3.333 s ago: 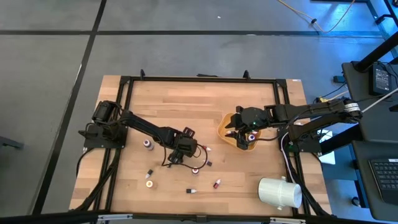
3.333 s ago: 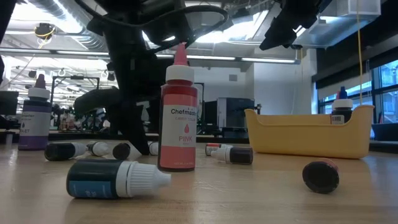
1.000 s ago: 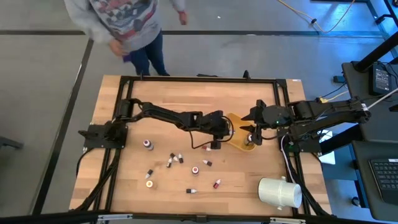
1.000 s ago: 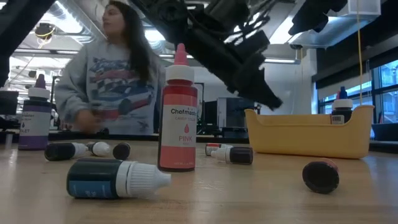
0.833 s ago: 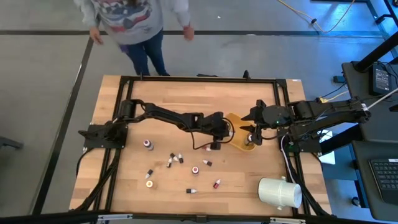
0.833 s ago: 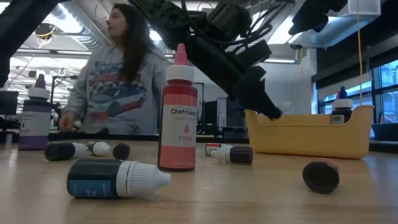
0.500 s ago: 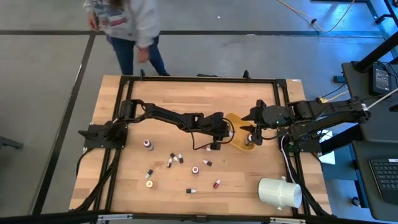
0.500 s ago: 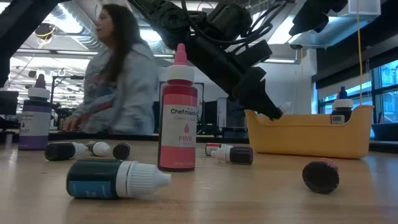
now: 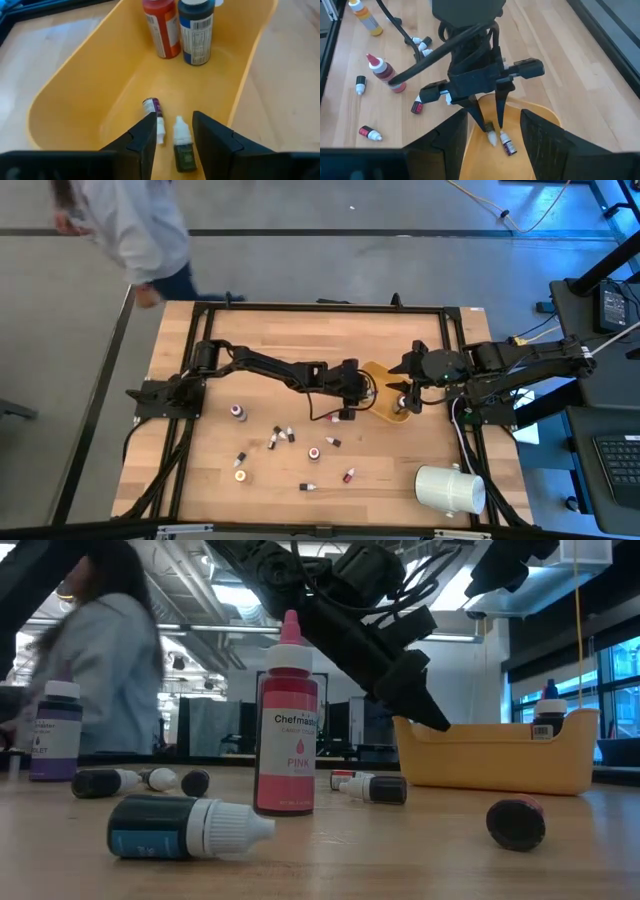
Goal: Pick & Place food coloring
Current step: Put the top small red food coloring bottle in the yellow bin
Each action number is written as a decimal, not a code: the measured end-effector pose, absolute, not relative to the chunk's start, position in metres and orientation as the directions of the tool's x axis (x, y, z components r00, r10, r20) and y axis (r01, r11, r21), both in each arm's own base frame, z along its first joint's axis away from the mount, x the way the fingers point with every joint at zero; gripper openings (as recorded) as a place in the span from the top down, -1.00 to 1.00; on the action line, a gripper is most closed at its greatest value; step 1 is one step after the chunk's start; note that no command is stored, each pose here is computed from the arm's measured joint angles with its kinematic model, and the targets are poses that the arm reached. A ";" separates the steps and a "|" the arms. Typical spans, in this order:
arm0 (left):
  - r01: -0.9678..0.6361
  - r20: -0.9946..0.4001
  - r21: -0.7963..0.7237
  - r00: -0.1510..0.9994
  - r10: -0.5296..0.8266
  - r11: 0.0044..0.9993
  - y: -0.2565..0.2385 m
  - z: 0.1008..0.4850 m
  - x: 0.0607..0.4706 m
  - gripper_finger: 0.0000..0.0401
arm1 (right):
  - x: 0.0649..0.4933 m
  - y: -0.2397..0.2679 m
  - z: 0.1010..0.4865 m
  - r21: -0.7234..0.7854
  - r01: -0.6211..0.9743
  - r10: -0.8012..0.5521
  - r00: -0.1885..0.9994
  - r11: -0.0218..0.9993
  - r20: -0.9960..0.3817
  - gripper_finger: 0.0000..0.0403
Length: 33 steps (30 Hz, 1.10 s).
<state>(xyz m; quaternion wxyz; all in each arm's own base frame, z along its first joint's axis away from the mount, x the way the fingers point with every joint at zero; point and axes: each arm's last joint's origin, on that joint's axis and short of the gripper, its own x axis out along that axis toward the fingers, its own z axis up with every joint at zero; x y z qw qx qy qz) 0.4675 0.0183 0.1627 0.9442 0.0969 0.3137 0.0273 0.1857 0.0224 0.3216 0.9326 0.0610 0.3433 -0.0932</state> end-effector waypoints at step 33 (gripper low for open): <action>-0.070 -0.219 -0.060 0.974 0.056 0.996 -0.011 0.276 0.254 0.35 | 0.335 0.051 0.201 -0.008 -0.049 0.029 0.712 0.999 -0.702 -0.45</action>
